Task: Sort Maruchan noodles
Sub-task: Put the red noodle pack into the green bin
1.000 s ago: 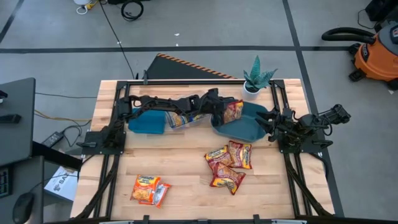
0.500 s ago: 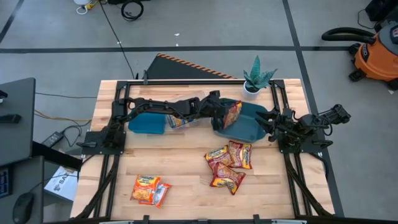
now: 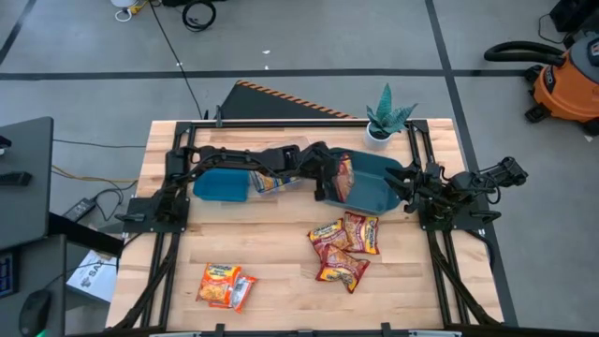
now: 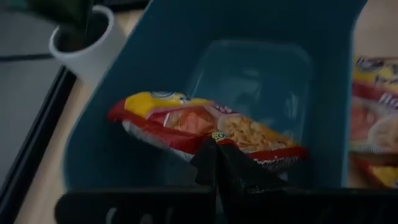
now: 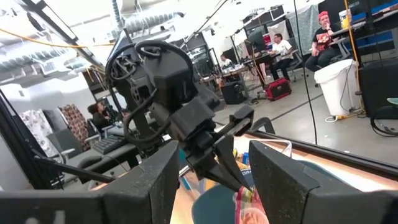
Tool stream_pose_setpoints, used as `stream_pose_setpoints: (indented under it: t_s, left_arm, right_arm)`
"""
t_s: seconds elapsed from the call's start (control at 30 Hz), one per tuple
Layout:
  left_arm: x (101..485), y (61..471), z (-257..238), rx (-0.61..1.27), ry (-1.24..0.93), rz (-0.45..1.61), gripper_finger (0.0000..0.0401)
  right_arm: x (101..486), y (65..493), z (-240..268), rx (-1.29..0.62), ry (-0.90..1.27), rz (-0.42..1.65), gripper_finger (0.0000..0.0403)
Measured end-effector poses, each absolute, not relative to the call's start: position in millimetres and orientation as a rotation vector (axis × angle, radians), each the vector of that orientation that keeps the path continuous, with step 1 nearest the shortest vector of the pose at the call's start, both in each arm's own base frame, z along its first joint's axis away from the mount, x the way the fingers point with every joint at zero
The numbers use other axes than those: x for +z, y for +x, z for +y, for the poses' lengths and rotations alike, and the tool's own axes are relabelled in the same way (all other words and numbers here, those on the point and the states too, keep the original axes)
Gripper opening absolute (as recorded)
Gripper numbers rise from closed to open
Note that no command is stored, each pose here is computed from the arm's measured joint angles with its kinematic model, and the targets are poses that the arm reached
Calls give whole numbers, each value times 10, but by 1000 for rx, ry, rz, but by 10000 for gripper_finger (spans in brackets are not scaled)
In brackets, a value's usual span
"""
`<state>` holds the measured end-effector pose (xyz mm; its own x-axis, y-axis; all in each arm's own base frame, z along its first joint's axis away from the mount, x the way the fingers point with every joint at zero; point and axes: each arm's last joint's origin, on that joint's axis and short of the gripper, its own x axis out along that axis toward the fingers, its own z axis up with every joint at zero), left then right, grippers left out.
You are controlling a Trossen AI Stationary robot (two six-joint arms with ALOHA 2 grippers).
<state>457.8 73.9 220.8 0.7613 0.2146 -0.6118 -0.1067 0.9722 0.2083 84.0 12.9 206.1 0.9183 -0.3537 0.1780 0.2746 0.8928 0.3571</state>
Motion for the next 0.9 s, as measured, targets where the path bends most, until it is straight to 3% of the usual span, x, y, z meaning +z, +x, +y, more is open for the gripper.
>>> stream_pose_setpoints:
  t_s: [0.33, 0.67, 0.9]
  left_arm:
    - [2255, 4507, 517, 141, 178, 757, 10]
    - [2362, 4456, 268, 106, 330, 780, 119]
    - [2477, 4407, -120, -53, 555, 760, 129]
  right_arm:
    - [2061, 840, 129, -328, 333, -243, 199]
    - [2061, 840, 129, -329, 333, -243, 199]
    - [2075, 836, 128, -327, 342, -257, 199]
